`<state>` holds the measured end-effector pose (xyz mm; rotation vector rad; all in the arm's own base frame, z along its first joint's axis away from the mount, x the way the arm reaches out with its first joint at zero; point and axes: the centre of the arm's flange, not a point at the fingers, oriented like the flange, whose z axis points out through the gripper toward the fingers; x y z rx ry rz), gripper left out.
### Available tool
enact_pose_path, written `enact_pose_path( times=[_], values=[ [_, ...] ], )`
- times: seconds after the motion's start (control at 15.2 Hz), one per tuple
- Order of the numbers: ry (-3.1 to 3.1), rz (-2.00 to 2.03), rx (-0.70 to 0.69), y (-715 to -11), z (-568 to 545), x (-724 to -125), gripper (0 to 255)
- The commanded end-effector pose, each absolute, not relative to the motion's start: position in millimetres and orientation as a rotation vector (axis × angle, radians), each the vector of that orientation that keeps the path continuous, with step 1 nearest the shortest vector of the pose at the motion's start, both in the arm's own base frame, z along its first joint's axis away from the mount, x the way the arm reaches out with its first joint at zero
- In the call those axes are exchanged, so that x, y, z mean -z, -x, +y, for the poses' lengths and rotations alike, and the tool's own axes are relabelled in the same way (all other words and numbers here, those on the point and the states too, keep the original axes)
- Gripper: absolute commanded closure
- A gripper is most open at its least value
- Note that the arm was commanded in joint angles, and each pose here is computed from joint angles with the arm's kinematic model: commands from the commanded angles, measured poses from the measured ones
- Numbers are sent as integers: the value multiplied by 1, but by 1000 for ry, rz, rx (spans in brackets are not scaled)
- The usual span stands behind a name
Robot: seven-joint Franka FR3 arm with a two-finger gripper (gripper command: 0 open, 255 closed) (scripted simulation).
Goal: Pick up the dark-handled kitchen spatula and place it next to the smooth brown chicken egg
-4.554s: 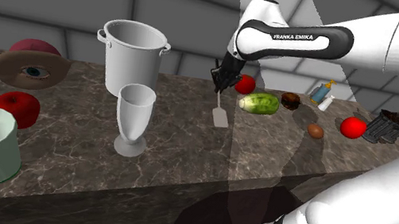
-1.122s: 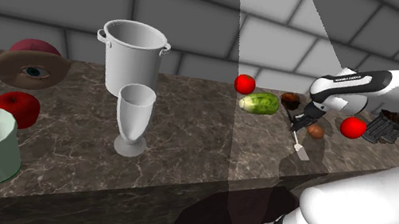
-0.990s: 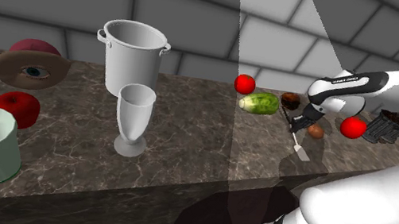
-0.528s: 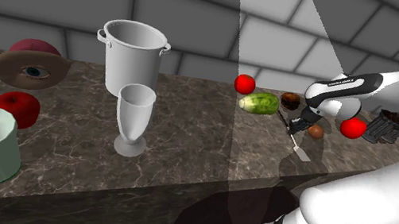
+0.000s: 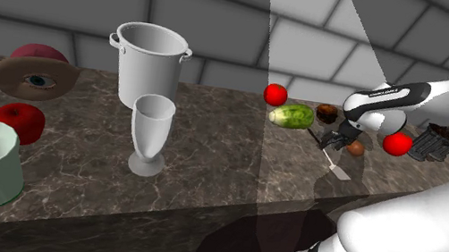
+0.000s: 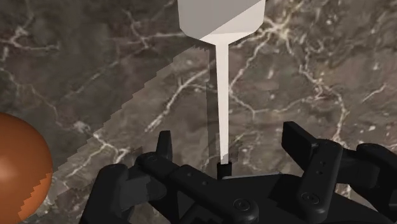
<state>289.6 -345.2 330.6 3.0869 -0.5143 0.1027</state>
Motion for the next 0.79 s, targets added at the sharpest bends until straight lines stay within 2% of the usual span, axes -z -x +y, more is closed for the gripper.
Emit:
enact_pose_path(
  times=[0.0,0.2,0.73],
  values=[
    [-3087,-514,-103,-289,-345,-344,0],
    [-3087,-514,-103,-287,-344,-380,0],
    [-3087,-514,-103,-287,-344,-380,0]
  ],
)
